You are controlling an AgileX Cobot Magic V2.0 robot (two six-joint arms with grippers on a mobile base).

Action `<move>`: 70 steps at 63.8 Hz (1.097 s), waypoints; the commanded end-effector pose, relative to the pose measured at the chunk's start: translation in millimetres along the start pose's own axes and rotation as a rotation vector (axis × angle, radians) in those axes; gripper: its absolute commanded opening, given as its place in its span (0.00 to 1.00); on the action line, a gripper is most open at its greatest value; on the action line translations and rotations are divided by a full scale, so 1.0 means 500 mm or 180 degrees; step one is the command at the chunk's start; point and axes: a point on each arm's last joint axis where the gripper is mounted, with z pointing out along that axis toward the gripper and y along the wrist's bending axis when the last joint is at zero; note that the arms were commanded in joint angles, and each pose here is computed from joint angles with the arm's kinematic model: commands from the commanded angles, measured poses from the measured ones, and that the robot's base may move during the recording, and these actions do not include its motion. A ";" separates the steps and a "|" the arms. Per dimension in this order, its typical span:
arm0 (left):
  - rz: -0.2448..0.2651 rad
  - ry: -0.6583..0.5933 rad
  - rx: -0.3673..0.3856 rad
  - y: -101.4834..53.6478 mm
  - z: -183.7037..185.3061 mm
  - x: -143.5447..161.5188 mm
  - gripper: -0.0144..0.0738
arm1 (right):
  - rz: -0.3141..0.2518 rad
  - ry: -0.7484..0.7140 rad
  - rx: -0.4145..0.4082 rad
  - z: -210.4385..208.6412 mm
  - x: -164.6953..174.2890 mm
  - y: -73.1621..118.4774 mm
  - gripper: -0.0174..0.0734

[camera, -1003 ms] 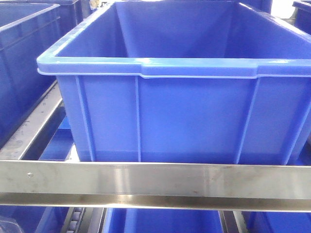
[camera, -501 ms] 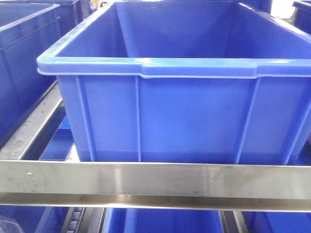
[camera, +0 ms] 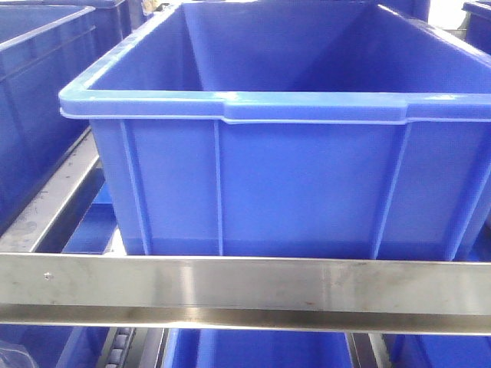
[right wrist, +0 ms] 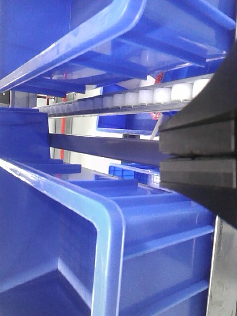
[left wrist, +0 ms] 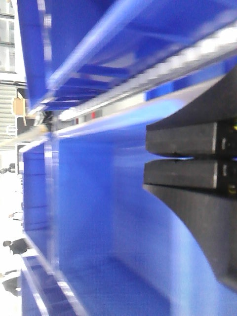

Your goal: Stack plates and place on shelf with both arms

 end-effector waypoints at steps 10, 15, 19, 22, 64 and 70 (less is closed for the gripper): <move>-0.0049 -0.0215 -0.0016 -0.002 -0.031 0.037 0.25 | -0.0042 -0.0341 0.0028 -0.004 -0.017 -0.001 0.25; -0.0049 -0.0191 -0.0011 -0.002 -0.034 0.041 0.25 | -0.0042 -0.0341 0.0028 -0.004 -0.017 -0.001 0.25; -0.0050 -0.0153 0.0001 -0.002 -0.034 0.043 0.25 | -0.0042 -0.0341 0.0028 -0.004 -0.017 -0.001 0.25; -0.0051 -0.0160 0.0012 -0.003 -0.034 0.042 0.25 | -0.0042 -0.0341 0.0028 -0.004 -0.017 -0.001 0.25; -0.0050 -0.0161 0.0006 -0.003 -0.034 0.042 0.25 | -0.0042 -0.0341 0.0028 -0.004 -0.017 -0.001 0.25; -0.0050 -0.0161 0.0006 -0.003 -0.034 0.042 0.25 | -0.0042 -0.0341 0.0028 -0.004 -0.017 -0.001 0.25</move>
